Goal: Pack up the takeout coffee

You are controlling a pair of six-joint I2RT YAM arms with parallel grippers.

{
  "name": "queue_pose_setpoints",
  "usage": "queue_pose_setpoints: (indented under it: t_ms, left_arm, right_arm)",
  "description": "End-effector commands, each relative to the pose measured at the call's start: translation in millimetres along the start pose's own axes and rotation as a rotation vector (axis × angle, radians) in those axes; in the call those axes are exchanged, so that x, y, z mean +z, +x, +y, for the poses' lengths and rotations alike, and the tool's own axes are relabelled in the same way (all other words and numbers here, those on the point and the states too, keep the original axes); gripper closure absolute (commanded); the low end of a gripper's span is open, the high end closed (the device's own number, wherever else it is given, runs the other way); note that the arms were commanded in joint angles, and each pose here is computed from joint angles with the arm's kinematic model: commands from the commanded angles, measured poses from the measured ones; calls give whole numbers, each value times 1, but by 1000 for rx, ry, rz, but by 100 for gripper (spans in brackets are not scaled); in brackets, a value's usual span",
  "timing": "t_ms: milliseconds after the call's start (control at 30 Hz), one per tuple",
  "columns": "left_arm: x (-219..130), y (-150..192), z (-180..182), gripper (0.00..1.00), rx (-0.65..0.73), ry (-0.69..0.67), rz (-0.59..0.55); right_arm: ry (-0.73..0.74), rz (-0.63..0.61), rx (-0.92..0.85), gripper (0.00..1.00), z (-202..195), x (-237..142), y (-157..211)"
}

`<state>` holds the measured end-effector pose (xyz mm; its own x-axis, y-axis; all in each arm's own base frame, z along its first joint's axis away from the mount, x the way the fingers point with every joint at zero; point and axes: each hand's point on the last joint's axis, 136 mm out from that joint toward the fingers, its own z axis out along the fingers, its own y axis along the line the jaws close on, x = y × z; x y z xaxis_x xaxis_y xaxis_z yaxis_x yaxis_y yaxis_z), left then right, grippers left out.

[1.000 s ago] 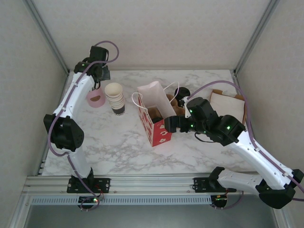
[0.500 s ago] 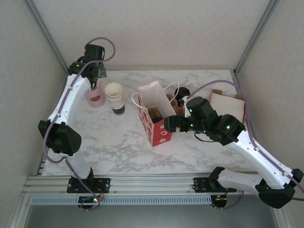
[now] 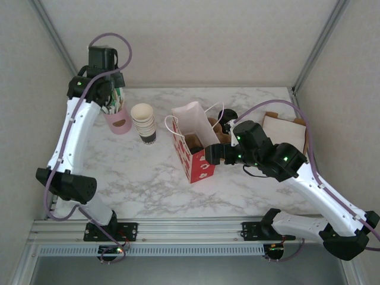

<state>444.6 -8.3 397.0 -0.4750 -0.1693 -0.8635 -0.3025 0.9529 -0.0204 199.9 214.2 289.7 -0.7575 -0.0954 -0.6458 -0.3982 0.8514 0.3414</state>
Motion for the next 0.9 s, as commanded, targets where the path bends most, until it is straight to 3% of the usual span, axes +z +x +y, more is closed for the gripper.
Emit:
queue_pose_setpoints:
  t_ms: [0,133,267,333,433,533,633,867]
  left_arm:
    - [-42,-23,1,78,-52,69,-71]
    - [-45,-21,3,64,-47,72,-68]
    - [-15,9,1,53,-10,34,26]
    - [6,27,4,41,-8,12,88]
    - [35,50,11,31,-37,11,168]
    - [52,63,13,10,-34,11,199]
    - [66,74,10,1,-16,10,237]
    - [91,92,8,1,18,-22,297]
  right_arm:
    - [-27,-41,16,1,5,-11,-11]
    - [-28,-40,20,1,5,-9,-11]
    - [-32,-37,22,1,5,-7,-9]
    - [-34,-36,22,1,5,-6,-9]
    - [-33,-35,22,1,4,-7,-7]
    - [-26,-36,24,1,2,-8,-5]
    - [-22,-36,25,1,0,-7,-4]
    - [-20,-34,22,1,0,-5,-3]
